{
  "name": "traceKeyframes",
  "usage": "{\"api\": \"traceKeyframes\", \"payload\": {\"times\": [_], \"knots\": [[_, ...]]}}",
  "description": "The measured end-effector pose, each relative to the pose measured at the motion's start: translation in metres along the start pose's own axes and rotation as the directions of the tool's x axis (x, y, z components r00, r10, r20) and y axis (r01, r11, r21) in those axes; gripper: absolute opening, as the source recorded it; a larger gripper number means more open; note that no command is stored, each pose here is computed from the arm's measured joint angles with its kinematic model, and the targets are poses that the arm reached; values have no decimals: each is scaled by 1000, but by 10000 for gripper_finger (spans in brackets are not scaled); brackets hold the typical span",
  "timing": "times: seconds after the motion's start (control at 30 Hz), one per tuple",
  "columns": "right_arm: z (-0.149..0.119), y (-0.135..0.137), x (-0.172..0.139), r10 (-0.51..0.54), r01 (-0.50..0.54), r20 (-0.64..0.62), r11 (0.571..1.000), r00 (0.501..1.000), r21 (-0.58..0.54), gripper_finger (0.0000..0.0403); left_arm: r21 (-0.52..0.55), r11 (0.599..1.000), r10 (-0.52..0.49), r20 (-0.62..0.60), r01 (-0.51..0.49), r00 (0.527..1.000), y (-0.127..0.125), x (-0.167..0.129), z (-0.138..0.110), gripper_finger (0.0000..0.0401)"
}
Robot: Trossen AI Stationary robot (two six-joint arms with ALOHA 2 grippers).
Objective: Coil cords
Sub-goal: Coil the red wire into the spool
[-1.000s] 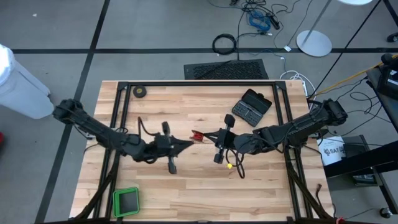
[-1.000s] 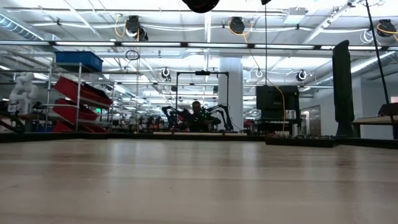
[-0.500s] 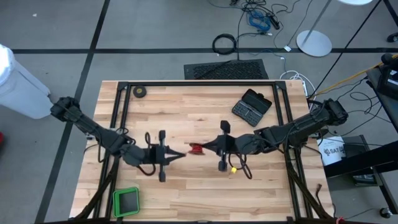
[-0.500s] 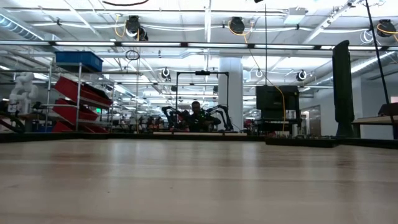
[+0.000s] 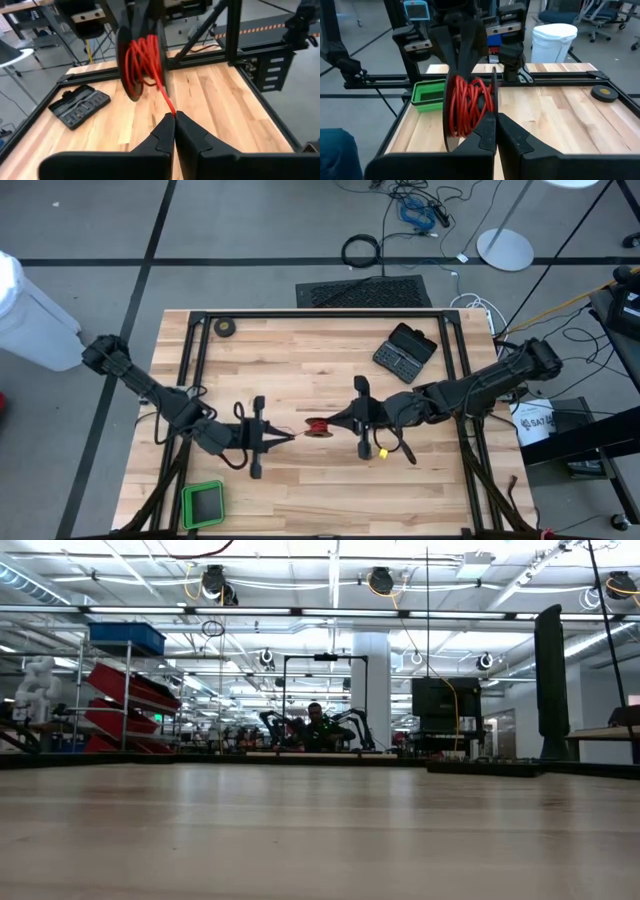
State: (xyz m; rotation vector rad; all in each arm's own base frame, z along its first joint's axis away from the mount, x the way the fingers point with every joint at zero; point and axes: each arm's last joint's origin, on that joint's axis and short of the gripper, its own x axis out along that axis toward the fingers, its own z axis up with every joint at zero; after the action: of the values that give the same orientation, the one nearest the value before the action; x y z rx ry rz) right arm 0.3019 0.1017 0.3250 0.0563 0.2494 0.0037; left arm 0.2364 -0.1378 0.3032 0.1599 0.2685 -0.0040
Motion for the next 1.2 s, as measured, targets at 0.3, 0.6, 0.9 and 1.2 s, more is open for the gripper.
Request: {"api": "traceKeyframes", "payload": {"times": [0.3,0.6,0.9,1.2], "knots": [[7,-2,-9,2,-2,22,1000,1000,0,0,-52,999,-9,32,10,999,-13,-9,2,62],[13,-4,-17,-4,4,44,1000,999,-4,0,-112,990,97,60,-89,993,-20,-15,4,66],[13,-9,-16,-17,18,41,999,999,-31,0,-59,979,203,246,-195,948,-24,-9,23,66],[13,-11,-15,-21,22,39,999,999,-35,0,-6,979,196,264,-202,944,-9,24,18,67]]}}
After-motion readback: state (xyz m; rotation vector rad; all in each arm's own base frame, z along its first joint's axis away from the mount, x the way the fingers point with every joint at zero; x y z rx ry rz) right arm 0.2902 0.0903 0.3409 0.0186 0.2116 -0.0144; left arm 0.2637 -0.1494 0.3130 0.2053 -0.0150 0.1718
